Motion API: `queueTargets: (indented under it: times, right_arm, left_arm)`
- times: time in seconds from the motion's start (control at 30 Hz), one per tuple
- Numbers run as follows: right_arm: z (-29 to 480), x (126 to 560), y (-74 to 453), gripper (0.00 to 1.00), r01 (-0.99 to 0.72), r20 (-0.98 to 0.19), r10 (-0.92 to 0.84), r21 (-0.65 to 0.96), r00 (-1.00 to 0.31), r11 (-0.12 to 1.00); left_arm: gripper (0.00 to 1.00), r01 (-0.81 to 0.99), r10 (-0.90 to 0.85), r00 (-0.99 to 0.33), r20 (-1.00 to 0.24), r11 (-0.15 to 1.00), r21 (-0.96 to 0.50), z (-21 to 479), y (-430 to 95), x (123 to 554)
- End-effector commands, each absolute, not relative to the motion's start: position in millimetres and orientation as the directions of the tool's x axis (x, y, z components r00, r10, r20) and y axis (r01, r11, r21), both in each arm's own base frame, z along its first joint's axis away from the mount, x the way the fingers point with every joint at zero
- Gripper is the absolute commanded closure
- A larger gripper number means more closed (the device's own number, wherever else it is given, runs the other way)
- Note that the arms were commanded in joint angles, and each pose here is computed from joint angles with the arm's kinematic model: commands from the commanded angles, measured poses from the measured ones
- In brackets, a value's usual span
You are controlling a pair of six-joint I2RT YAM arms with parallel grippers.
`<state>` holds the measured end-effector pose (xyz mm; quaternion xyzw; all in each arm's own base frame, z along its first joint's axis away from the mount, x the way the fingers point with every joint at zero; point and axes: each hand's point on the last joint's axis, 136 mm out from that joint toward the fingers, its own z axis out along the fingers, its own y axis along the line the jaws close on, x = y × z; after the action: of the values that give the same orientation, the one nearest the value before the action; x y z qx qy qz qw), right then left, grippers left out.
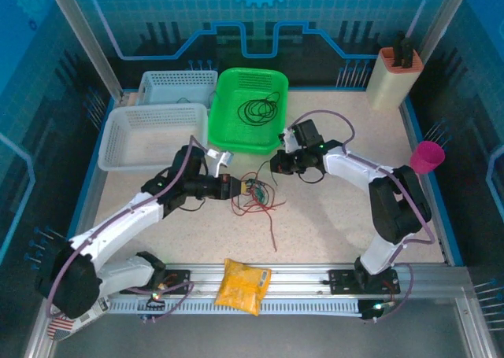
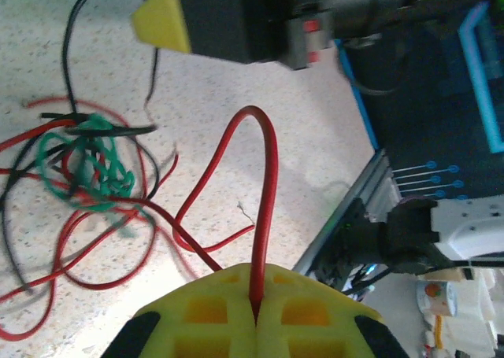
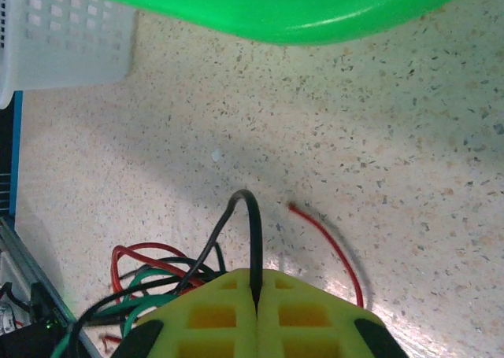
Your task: Untangle the cables
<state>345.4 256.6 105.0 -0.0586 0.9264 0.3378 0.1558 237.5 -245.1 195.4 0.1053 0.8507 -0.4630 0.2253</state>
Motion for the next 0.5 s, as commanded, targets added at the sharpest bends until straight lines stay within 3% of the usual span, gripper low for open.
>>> queueTargets:
  times: [0.0,0.27,0.47]
  right_arm:
    - [89.7,346.4,249.9,1.0,-0.147,-0.29,0.042,0.601,-0.956,0.786]
    - [77.4,334.0,232.6,1.0,-0.108,-0.268,0.05,0.541,-0.962,0.834]
    - [85.0,331.0,239.5,0.99,-0.14,-0.286,0.04,0.58,-0.957,0.802]
  left_arm:
    - [1.0,0.47,-0.028,-0.835,-0.549,0.482,-0.74,240.2,-249.0,230.0]
    - [1.0,0.502,-0.086,-0.796,-0.599,0.459,-0.733,288.5,-248.7,241.0]
    - [1.0,0.517,-0.115,-0.775,-0.621,0.449,-0.728,303.8,-248.1,245.7]
